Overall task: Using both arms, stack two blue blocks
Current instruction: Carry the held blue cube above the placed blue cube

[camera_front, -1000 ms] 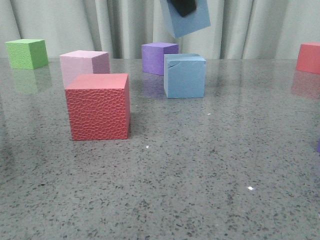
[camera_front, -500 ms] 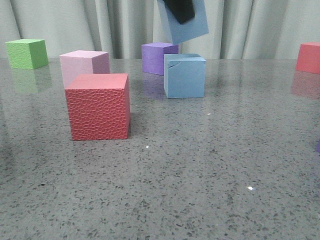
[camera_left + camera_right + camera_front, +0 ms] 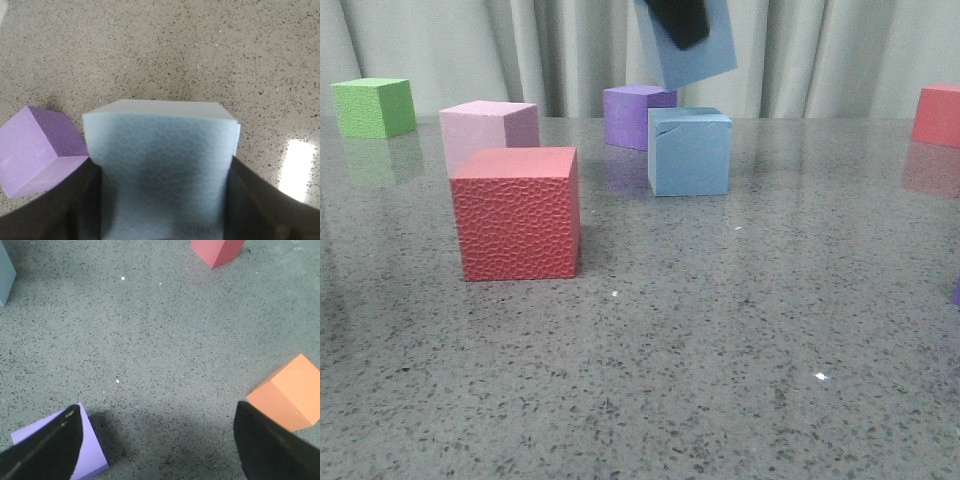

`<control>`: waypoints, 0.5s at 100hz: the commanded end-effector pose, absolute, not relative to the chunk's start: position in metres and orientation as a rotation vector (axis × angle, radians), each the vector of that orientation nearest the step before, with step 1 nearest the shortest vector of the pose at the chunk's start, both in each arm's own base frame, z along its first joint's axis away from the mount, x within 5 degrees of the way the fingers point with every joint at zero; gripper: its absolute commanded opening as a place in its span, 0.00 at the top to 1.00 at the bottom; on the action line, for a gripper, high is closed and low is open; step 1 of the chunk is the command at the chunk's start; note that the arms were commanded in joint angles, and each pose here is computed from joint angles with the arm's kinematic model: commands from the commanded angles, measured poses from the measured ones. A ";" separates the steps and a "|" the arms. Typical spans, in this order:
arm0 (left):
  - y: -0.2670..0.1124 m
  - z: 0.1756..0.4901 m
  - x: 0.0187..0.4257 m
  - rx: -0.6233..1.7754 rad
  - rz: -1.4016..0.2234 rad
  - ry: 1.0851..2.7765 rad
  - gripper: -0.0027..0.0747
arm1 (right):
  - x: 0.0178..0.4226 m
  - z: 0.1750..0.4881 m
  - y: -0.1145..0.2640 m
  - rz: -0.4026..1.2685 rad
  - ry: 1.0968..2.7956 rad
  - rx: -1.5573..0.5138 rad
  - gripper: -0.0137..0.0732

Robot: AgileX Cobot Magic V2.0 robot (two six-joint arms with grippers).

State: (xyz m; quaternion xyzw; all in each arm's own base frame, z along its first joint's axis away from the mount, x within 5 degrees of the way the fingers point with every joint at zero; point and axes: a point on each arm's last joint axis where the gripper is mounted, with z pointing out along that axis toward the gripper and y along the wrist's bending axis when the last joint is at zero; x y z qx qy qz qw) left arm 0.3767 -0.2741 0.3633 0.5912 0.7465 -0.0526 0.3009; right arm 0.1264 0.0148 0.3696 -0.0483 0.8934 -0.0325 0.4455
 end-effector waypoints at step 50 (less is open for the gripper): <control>-0.269 0.389 0.360 1.567 -0.159 1.928 0.84 | 0.128 0.382 0.013 -0.099 2.124 -0.131 0.14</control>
